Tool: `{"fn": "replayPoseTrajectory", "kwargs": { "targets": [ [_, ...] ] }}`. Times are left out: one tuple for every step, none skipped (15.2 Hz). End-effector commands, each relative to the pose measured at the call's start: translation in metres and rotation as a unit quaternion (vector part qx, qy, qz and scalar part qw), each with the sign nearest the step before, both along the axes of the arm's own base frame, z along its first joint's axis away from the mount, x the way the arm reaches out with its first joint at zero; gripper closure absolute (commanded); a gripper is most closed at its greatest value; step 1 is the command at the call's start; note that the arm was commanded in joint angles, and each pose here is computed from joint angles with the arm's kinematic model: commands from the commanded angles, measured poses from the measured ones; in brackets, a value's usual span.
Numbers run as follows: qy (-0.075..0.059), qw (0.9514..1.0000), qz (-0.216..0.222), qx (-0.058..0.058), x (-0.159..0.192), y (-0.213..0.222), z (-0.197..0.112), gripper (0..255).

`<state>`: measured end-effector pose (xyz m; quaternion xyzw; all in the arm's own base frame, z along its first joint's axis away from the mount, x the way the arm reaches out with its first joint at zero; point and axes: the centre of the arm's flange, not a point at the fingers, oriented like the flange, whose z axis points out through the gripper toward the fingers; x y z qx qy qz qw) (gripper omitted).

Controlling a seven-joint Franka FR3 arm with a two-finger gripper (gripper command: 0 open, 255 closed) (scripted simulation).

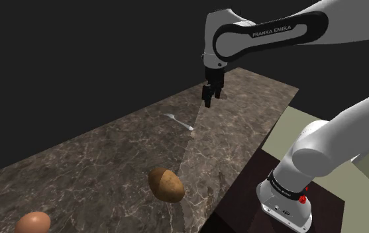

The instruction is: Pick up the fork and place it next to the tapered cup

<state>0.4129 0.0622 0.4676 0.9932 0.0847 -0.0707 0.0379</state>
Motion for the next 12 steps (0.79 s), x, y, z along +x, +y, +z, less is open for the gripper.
{"fn": "replayPoseTrajectory", "kwargs": {
  "targets": [
    [0.0,1.0,-0.005,0.006,0.021,0.006,-0.02,0],
    [0.001,0.9999,-0.007,0.008,0.03,0.01,-0.028,0],
    [0.001,0.9999,-0.009,0.011,0.039,0.013,-0.036,0],
    [0.001,0.9998,-0.011,0.014,0.049,0.017,-0.045,0],
    [0.002,0.9998,-0.013,0.016,0.058,0.02,-0.053,0],
    [0.002,0.9997,-0.015,0.019,0.067,0.024,-0.061,0],
    [0.002,0.9996,-0.017,0.022,0.077,0.028,-0.069,0],
    [0.003,0.9995,-0.019,0.024,0.086,0.031,-0.078,0],
    [0.003,0.9994,-0.021,0.027,0.095,0.035,-0.086,0],
    [0.003,0.9993,-0.023,0.029,0.105,0.038,-0.094,0],
    [0.004,0.9992,-0.025,0.032,0.114,0.042,-0.102,0],
    [0.004,0.999,-0.028,0.035,0.124,0.046,-0.111,0]
  ]
}}
